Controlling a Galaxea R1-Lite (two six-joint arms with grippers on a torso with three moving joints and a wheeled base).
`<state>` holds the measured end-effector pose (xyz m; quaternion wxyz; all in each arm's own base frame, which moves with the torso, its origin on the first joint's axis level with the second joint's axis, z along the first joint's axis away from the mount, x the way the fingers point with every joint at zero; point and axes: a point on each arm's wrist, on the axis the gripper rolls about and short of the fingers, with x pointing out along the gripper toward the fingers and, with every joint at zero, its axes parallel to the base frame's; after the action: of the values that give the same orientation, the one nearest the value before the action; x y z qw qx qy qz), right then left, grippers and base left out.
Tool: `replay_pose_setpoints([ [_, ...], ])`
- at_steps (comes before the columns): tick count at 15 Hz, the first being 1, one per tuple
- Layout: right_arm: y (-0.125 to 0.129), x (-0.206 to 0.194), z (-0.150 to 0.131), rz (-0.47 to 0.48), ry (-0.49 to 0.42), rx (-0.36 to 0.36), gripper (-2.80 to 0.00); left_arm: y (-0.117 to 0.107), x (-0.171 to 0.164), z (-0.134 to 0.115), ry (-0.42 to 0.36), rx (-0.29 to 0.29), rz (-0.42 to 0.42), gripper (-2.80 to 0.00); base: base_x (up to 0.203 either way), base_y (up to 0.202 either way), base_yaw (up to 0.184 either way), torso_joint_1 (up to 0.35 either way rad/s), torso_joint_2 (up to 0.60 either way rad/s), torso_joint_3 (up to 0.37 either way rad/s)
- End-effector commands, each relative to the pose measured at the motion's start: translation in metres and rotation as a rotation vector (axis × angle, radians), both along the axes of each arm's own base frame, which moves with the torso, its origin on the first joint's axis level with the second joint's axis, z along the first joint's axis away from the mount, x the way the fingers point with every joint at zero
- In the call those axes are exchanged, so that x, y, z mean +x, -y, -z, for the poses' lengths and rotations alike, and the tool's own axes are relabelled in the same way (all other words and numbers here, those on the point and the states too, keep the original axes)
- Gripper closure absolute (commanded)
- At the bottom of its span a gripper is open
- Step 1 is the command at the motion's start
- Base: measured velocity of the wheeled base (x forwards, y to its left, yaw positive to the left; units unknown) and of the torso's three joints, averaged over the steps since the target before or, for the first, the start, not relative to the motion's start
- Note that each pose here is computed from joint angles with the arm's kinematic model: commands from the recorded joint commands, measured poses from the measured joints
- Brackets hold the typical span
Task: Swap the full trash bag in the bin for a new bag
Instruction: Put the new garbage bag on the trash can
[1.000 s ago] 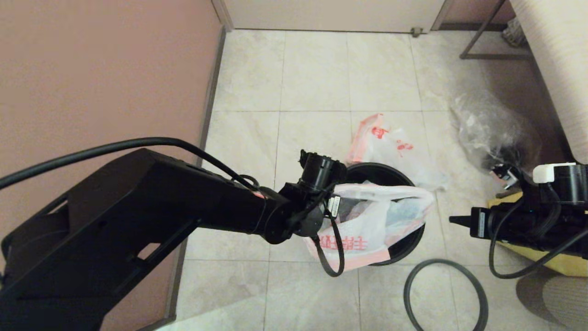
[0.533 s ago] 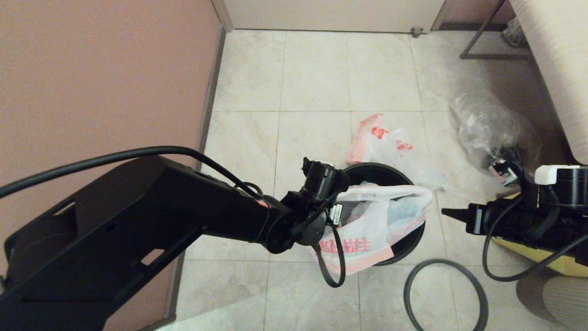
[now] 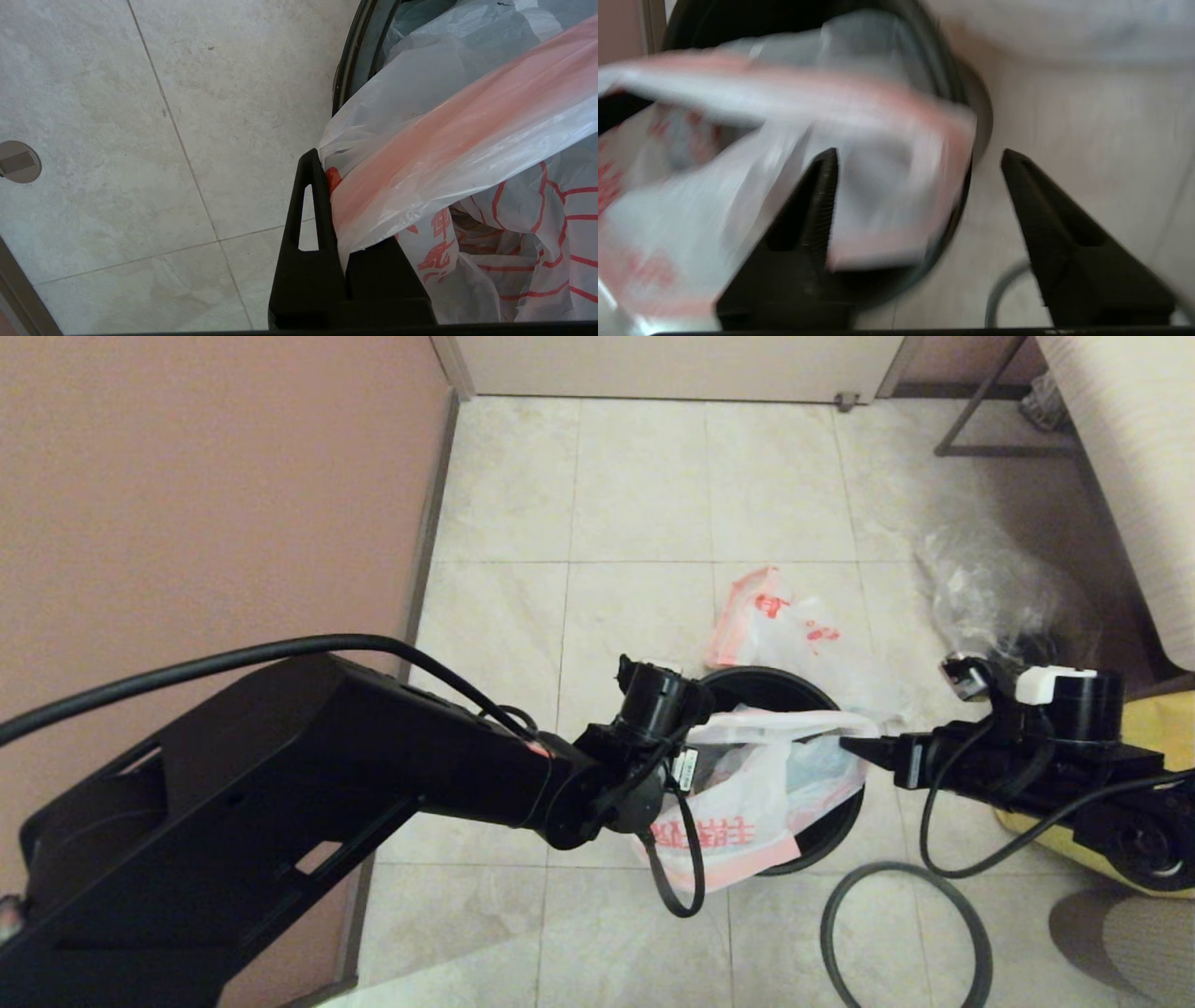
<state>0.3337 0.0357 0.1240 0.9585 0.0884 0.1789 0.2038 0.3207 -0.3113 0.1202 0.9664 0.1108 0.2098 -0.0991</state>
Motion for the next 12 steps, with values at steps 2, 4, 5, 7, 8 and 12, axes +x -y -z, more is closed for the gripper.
replay_pose_setpoints([
  [2,-0.005,0.028,0.014,-0.007,0.024,0.001,-1.26,-0.001,0.000,-0.001,0.004,-0.001,-0.004,0.00,0.000,0.000,0.000,0.000,0.00,0.000],
  [4,-0.006,0.033,0.010,-0.009,0.051,-0.007,0.00,0.000,0.000,-0.002,0.005,-0.002,-0.003,0.00,0.000,0.000,0.000,0.000,0.00,0.000],
  [5,-0.006,0.033,0.007,-0.010,0.056,-0.008,0.00,0.000,0.000,-0.002,0.005,-0.002,-0.003,0.00,0.000,0.000,0.000,0.000,0.00,0.000],
  [7,-0.007,0.029,0.003,-0.010,0.062,-0.008,0.00,-0.001,0.000,-0.001,0.004,-0.003,-0.005,0.00,0.000,0.000,0.000,0.000,0.00,0.000],
  [8,-0.008,0.025,-0.002,-0.010,0.066,-0.005,0.00,-0.001,0.000,-0.002,0.006,-0.005,-0.005,0.00,0.000,0.000,0.000,0.000,0.00,0.000],
  [12,-0.006,0.007,-0.024,0.001,0.065,0.040,0.00,0.000,0.000,0.000,0.011,-0.012,-0.004,0.00,0.000,0.000,0.000,0.000,0.00,0.000],
])
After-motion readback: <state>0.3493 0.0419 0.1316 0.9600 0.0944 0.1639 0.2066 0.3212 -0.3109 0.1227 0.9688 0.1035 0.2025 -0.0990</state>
